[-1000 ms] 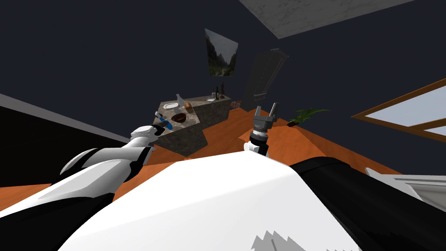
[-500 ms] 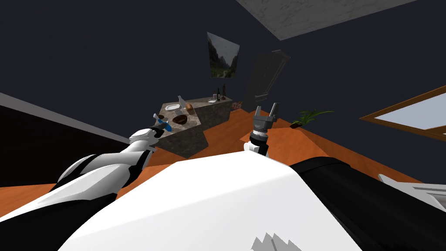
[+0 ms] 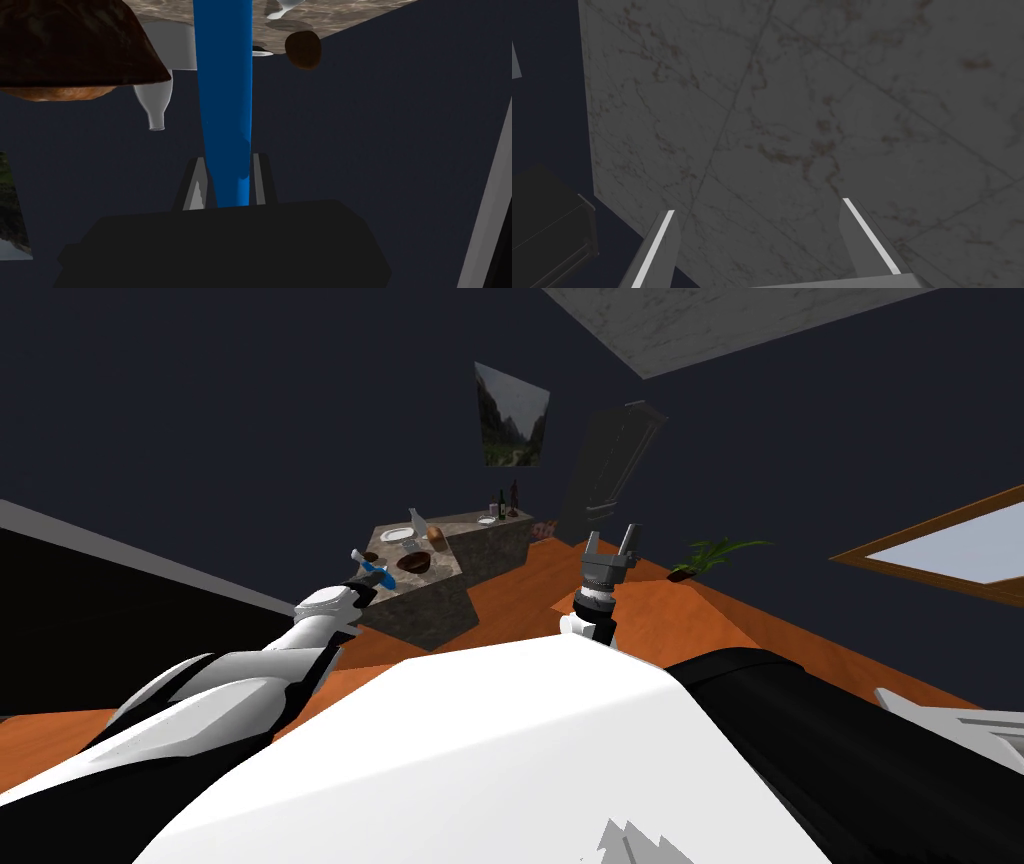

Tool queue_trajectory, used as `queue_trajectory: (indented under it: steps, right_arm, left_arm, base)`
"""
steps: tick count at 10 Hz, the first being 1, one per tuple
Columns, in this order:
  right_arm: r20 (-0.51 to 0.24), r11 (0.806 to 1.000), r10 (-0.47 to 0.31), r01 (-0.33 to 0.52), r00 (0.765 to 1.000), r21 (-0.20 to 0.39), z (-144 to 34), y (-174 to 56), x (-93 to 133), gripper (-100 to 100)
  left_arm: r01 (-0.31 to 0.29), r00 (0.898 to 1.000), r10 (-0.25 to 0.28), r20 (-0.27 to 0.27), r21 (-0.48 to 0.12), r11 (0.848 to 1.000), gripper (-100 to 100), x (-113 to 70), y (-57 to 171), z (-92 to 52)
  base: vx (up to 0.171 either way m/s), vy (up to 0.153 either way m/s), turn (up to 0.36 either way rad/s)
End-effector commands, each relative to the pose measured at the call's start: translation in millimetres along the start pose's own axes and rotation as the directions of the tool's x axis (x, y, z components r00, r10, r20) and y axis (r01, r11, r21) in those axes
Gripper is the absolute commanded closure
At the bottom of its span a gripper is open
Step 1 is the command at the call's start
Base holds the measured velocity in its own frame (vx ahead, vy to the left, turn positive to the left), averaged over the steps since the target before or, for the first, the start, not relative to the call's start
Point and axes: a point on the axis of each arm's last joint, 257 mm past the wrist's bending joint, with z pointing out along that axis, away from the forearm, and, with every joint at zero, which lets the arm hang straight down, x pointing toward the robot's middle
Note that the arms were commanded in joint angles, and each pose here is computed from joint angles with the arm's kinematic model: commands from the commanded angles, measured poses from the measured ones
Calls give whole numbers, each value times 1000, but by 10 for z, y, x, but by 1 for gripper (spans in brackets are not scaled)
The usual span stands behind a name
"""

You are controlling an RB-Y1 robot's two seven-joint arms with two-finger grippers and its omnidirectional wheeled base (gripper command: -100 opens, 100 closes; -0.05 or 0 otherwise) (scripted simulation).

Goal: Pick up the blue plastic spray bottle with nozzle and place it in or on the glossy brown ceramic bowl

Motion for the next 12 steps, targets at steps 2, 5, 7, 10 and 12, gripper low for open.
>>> queue_trajectory:
  steps: [2, 5, 7, 10, 12]
  right_arm:
    - [0, 1000, 0, 0, 1000, 0, 0, 0, 0, 0]
    - [0, 1000, 0, 0, 1000, 0, 0, 0, 0, 0]
    - [0, 1000, 0, 0, 1000, 0, 0, 0, 0, 0]
    - [0, 1000, 0, 0, 1000, 0, 0, 0, 0, 0]
    - [0, 1000, 0, 0, 1000, 0, 0, 0, 0, 0]
  left_arm:
    - [42, 999, -42, 14, -9, 999, 100, 69, 43, -42]
    - [33, 999, -33, 11, 32, 999, 100, 236, -16, -169]
    - [5, 1000, -6, 12, 31, 999, 100, 236, -16, -169]
    - [35, 999, -36, 27, 35, 999, 100, 358, 69, -361]
    - [36, 999, -36, 41, 4, 999, 100, 388, 230, -471]
  base:
    - [60, 15, 22]
    - [93, 17, 27]
    - [-18, -4, -8]
    - [112, 18, 49]
    - [70, 7, 28]
